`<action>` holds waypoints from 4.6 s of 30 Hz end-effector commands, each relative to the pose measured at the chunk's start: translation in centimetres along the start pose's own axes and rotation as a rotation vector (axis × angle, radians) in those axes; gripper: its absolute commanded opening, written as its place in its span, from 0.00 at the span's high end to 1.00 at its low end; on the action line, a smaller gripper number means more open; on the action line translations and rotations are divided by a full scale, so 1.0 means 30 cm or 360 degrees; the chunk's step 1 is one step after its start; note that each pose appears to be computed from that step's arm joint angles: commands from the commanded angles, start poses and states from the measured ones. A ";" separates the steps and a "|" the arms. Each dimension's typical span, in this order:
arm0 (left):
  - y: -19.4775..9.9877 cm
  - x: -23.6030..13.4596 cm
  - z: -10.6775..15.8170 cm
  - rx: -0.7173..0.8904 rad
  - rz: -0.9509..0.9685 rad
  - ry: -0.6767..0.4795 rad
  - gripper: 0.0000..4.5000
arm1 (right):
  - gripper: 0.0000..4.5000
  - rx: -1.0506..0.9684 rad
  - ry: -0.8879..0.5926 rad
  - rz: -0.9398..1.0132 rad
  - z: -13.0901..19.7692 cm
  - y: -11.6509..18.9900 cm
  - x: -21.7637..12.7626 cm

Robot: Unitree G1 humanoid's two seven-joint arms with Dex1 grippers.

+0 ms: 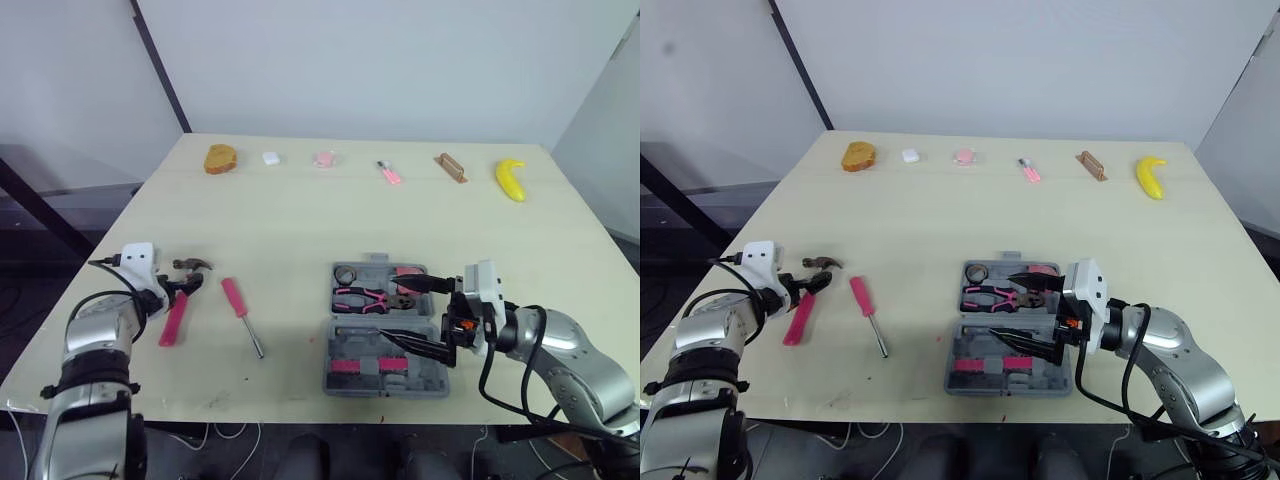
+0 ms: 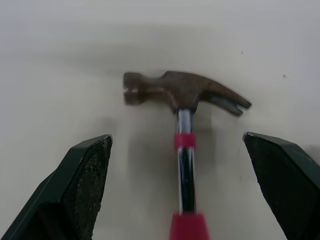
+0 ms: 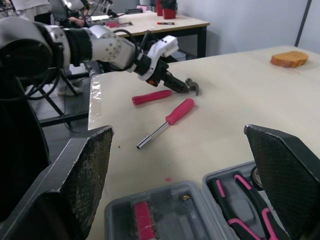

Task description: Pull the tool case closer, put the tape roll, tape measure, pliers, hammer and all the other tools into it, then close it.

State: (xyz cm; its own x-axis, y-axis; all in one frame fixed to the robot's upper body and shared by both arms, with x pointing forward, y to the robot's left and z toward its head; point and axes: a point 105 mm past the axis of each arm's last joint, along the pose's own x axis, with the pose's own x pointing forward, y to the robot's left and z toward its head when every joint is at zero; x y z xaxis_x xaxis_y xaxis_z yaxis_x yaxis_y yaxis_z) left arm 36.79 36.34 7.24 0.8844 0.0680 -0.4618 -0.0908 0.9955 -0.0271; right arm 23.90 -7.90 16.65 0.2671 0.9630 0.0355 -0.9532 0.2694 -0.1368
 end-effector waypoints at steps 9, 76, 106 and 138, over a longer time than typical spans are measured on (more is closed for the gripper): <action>0.001 0.032 -0.021 -0.0010 0.0024 0.0026 0.55 | 0.00 -0.0209 -0.0108 -0.0027 0.093 0.005 -0.004; -0.997 -0.466 -0.060 0.1637 -0.2052 0.0122 0.99 | 0.00 -0.0099 0.0568 -0.0428 -0.001 0.039 -0.477; -1.287 -0.411 -0.196 0.1898 -0.1931 0.0305 0.99 | 0.00 -0.0070 0.0741 -0.0434 0.007 0.033 -0.580; -1.268 -0.403 -0.118 0.1774 -0.2072 0.0069 0.42 | 0.00 -0.0127 0.0727 -0.0383 0.012 0.018 -0.569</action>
State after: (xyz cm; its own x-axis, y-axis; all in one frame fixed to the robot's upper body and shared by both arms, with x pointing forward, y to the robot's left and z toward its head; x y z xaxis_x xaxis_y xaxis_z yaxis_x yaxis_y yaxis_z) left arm 28.46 -1.98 8.78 0.1244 -0.6655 -0.7359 0.9852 -0.0054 0.1714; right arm 18.89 -24.59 15.60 0.5265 0.7622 -0.3768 -0.8500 0.4814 -0.2140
